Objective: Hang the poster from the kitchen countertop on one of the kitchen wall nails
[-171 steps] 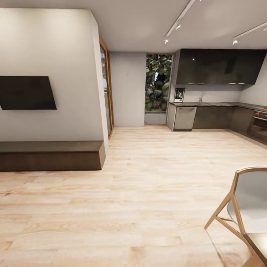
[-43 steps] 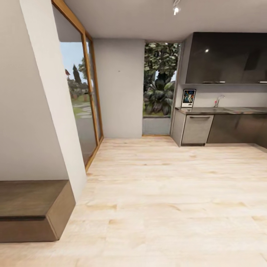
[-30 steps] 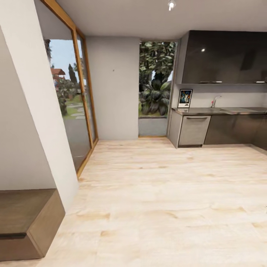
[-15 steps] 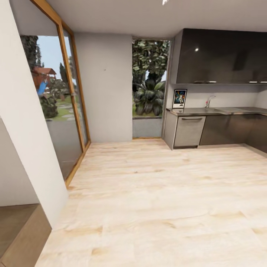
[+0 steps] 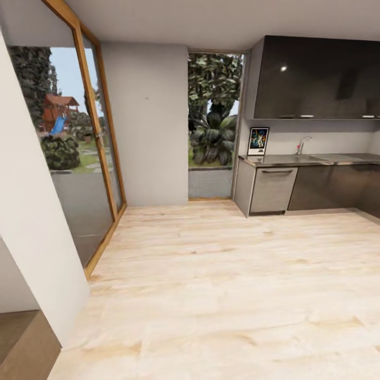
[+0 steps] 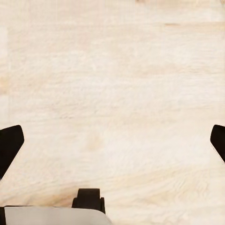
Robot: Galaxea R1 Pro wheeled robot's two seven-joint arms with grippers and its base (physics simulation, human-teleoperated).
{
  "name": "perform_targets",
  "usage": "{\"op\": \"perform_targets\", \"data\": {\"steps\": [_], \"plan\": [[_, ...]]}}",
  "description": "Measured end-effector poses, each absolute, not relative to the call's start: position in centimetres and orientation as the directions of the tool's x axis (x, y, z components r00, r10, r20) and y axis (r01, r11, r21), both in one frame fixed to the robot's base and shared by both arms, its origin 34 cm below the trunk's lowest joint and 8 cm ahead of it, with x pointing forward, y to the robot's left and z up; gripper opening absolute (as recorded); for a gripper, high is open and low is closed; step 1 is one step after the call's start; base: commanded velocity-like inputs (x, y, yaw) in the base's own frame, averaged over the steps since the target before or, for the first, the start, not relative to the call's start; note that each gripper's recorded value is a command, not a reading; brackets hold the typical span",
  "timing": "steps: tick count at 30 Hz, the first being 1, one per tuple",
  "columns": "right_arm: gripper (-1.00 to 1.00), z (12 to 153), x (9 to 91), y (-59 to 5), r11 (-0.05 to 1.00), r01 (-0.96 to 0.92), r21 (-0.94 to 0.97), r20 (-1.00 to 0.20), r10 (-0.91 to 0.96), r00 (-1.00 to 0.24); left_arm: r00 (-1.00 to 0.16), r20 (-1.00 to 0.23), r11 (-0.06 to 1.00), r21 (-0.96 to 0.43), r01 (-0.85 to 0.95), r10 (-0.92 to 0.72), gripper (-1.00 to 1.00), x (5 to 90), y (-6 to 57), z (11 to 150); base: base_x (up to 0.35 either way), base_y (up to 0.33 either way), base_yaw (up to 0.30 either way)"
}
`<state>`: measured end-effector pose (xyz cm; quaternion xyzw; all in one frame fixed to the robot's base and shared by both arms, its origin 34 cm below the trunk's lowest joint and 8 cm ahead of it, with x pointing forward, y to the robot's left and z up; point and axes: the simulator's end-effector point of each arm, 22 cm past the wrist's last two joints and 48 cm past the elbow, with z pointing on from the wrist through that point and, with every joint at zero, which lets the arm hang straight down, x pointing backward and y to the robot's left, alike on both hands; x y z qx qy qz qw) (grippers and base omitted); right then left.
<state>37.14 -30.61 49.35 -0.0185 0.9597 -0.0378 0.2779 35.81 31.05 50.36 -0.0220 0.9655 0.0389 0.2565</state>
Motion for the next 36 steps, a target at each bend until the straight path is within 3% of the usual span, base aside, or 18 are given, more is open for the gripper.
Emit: {"op": "perform_targets", "data": {"steps": [25,36], "plan": [[1.0,49.35,37.17,-30.59,0.996,-0.015,-0.083,-0.532,-0.057,-0.845,-0.848,-0.529,0.996,0.064,-0.062,-0.019,1.0,36.49,31.07,50.76,0.332,0.0,-0.001],[1.0,49.4,37.22,-30.57,0.996,-0.016,-0.082,-0.534,-0.057,-0.844,-0.847,-0.532,0.996,0.064,-0.062,-0.019,1.0,36.6,31.06,50.83,0.33,-0.002,-0.225]]}}
